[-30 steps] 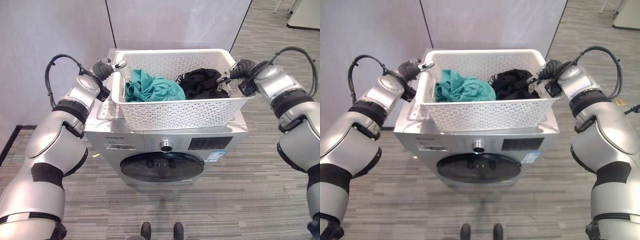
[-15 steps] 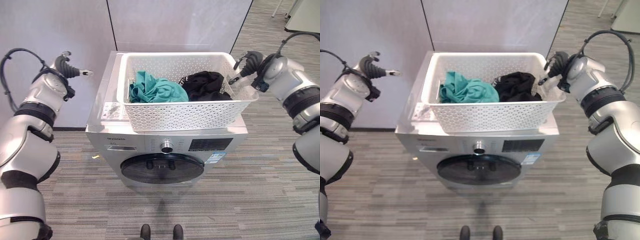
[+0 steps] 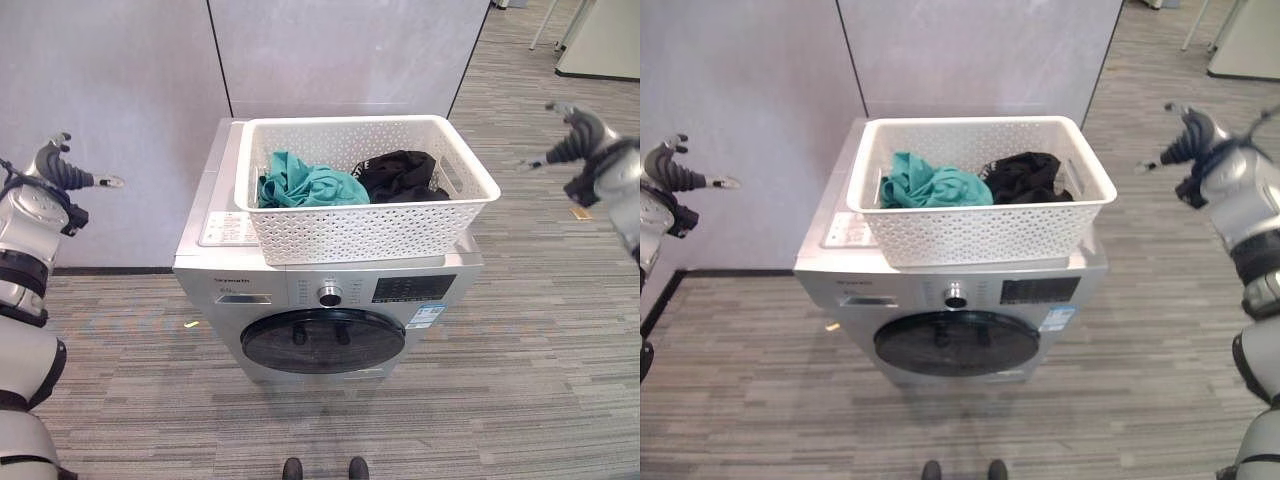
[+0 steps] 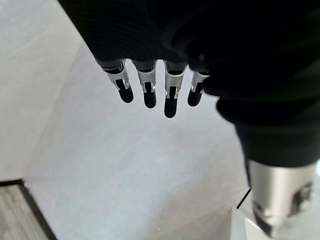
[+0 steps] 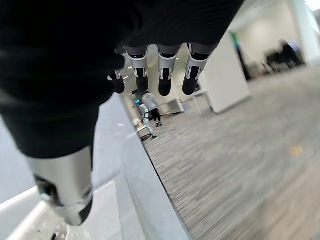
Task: Grab the laundry basket,head to the washer,open it,put in the laundry and shut it.
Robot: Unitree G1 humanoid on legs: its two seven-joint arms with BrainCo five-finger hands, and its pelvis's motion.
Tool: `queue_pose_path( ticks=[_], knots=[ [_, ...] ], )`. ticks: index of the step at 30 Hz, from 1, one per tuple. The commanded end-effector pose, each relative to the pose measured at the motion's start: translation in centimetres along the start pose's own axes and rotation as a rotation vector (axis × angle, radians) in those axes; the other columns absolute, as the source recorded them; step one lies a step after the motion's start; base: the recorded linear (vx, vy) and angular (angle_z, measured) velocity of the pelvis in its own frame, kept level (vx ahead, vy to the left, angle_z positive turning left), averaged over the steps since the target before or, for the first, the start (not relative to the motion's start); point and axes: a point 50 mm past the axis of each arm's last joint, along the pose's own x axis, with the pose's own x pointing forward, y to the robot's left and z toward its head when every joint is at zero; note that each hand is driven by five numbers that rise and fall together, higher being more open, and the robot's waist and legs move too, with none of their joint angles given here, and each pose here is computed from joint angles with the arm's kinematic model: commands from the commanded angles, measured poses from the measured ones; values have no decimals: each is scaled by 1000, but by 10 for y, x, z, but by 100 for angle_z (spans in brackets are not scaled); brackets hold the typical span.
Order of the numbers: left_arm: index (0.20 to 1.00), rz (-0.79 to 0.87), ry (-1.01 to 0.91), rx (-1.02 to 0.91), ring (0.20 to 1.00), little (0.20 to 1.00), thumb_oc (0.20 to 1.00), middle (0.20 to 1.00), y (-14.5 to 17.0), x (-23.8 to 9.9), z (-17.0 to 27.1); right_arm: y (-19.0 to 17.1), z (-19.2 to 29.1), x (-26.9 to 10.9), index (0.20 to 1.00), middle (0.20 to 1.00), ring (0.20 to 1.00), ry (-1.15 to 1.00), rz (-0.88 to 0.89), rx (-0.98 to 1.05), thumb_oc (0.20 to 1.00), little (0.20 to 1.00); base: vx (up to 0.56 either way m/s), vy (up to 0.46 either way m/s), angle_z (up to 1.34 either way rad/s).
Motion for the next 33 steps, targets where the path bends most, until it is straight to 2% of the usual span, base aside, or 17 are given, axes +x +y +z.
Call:
queue_pose_path(
  ticks=[1, 7, 10, 12, 13, 14, 15, 17, 20, 21, 24, 26, 27, 28, 29, 30, 33],
  knots=[
    [1000, 175, -122, -77, 1000, 1000, 1000, 1000, 40, 3, 34, -52, 33, -3, 1000, 1000, 1000, -160, -236, 38, 1000, 1000, -55, -20, 0],
    [1000, 288, -124, -167, 1000, 1000, 1000, 1000, 59, -23, -22, -45, -52, -39, 1000, 1000, 1000, -41, -339, 246, 1000, 1000, -4, -21, 5],
    [1000, 300, -22, -264, 1000, 1000, 1000, 1000, 39, -50, -83, -5, -117, -69, 1000, 1000, 1000, 122, -320, 483, 1000, 1000, 10, -35, 0],
    [1000, 285, 17, -273, 1000, 1000, 1000, 1000, 32, -60, -100, 7, -131, -77, 1000, 1000, 1000, 166, -298, 542, 1000, 1000, 5, -15, 1],
    [1000, 250, 120, -338, 1000, 1000, 1000, 1000, 12, -82, -137, 40, -167, -103, 1000, 1000, 1000, 298, -263, 729, 1000, 1000, 2, -31, 5],
    [1000, 235, 165, -366, 1000, 1000, 1000, 1000, 3, -89, -149, 52, -180, -112, 1000, 1000, 1000, 358, -268, 812, 1000, 1000, 38, -32, 4],
    [1000, 235, 167, -365, 1000, 1000, 1000, 1000, 3, -90, -150, 53, -180, -112, 1000, 1000, 1000, 359, -266, 812, 1000, 1000, 25, -41, 1],
    [1000, 170, 341, -504, 1000, 1000, 1000, 1000, -51, -123, -189, 111, -215, -156, 1000, 1000, 1000, 579, -154, 979, 1000, 1000, -30, -51, 2],
    [1000, 123, 423, -581, 1000, 1000, 1000, 1000, -82, -141, -201, 137, -230, -181, 1000, 1000, 1000, 692, -129, 1054, 1000, 1000, 14, -24, 7],
    [1000, 53, 525, -665, 1000, 1000, 1000, 1000, -119, -158, -209, 167, -249, -213, 1000, 1000, 1000, 897, -82, 1058, 1000, 1000, -18, -35, 18],
    [1000, -107, 746, -729, 1000, 1000, 1000, 1000, -185, -194, -221, 201, -261, -255, 1000, 1000, 1000, 1137, 48, 973, 1000, 1000, -17, -28, 14],
    [1000, -248, 865, -705, 1000, 1000, 1000, 1000, -222, -222, -223, 216, -261, -274, 1000, 1000, 1000, 1224, 167, 833, 1000, 1000, 0, -11, 3],
    [1000, -248, 865, -705, 1000, 1000, 1000, 1000, -222, -222, -223, 216, -261, -274, 1000, 1000, 1000, 1224, 167, 833, 1000, 1000, -7, -34, 2],
    [1000, -432, 952, -623, 1000, 1000, 1000, 1000, -254, -256, -221, 229, -262, -298, 1000, 1000, 1000, 1280, 403, 553, 1000, 1000, 0, 0, 0],
    [1000, -432, 952, -623, 1000, 1000, 1000, 1000, -254, -256, -221, 229, -262, -298, 1000, 1000, 1000, 1280, 403, 553, 1000, 1000, -14, -66, 7],
    [1000, -536, 987, -570, 1000, 1000, 1000, 1000, -270, -276, -219, 240, -258, -308, 1000, 1000, 1000, 1249, 579, 365, 1000, 1000, 5, -58, 13],
    [1000, -593, 1025, -563, 1000, 1000, 1000, 1000, -278, -293, -220, 250, -252, -309, 1000, 1000, 1000, 1187, 669, 298, 1000, 1000, 30, -78, 14]
  ],
)
